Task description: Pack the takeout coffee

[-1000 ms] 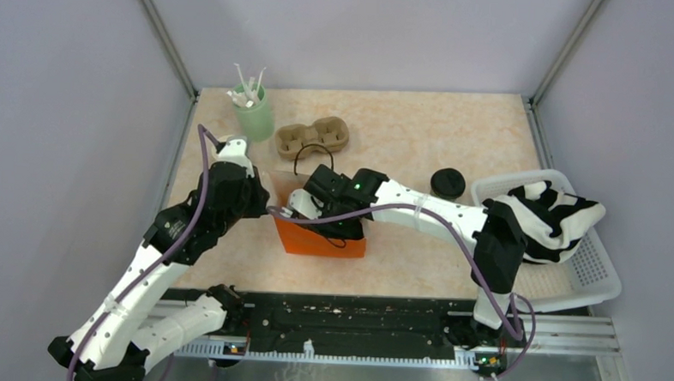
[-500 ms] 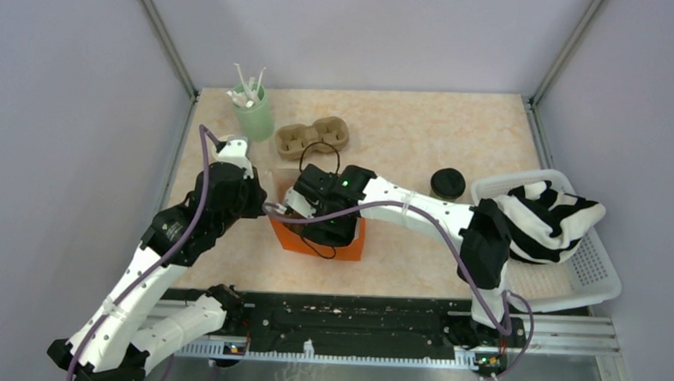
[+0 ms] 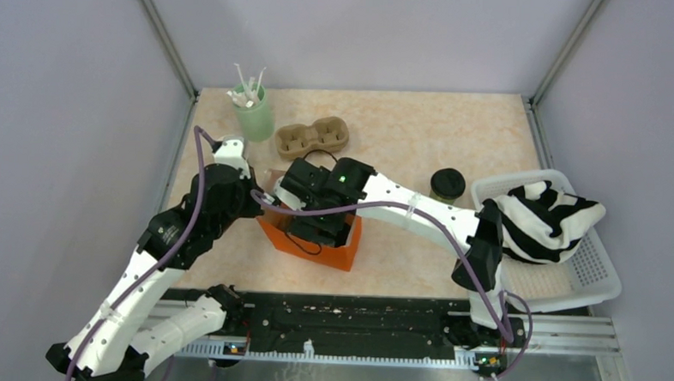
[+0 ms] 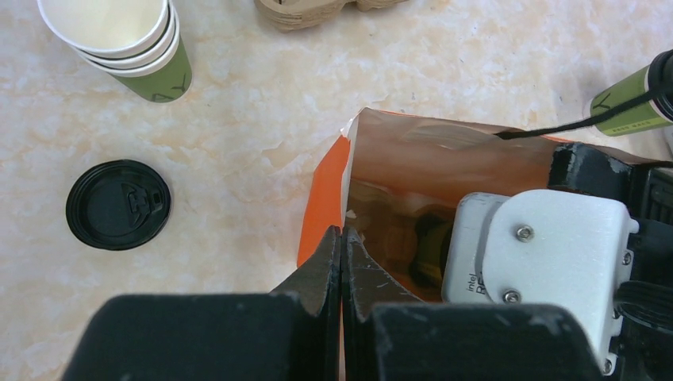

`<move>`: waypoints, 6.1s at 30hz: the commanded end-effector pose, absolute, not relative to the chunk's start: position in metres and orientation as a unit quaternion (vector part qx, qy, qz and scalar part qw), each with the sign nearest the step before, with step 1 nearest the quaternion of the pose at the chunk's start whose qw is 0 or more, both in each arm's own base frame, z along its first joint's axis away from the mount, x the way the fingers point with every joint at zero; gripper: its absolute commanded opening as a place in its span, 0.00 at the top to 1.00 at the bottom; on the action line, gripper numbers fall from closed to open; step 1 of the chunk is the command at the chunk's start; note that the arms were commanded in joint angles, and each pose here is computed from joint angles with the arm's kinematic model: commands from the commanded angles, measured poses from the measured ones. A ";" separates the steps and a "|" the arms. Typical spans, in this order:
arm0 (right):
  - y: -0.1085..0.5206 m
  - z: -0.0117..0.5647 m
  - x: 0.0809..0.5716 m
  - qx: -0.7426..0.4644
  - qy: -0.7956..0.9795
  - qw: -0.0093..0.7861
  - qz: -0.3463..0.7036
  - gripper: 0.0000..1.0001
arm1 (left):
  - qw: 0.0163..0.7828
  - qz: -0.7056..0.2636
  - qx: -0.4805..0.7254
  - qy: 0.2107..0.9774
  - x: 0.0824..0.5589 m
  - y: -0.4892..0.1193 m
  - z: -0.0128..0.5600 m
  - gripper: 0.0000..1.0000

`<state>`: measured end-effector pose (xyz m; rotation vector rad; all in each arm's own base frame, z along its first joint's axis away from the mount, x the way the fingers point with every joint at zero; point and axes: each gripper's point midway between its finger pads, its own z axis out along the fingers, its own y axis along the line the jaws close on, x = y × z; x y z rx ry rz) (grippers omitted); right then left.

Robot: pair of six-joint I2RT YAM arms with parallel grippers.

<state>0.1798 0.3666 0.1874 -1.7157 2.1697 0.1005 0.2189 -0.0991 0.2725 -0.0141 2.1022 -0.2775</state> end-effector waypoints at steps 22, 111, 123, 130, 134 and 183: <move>0.353 0.365 0.153 -0.386 0.808 0.403 0.189 0.08 | 0.506 -0.122 -0.012 0.854 0.230 -0.104 0.278 1.00; 0.288 0.128 0.180 -0.053 0.920 0.262 0.287 0.01 | 0.118 -0.141 -0.007 0.983 0.305 -0.185 0.056 0.42; 0.185 0.190 0.183 -0.091 0.924 0.336 0.158 0.01 | 0.127 -0.073 -0.098 0.984 0.224 -0.119 0.130 0.13; 0.170 0.208 0.244 -0.046 0.922 0.355 0.148 0.01 | 0.167 -0.159 -0.231 0.945 0.160 -0.111 0.205 0.10; 0.153 0.215 0.303 -0.002 0.924 0.357 0.138 0.01 | 0.125 -0.271 -0.245 0.922 0.131 -0.140 0.207 0.21; 0.118 0.183 0.265 -0.064 0.959 0.273 0.024 0.01 | 0.168 -0.089 -0.134 0.972 0.313 -0.103 0.114 0.37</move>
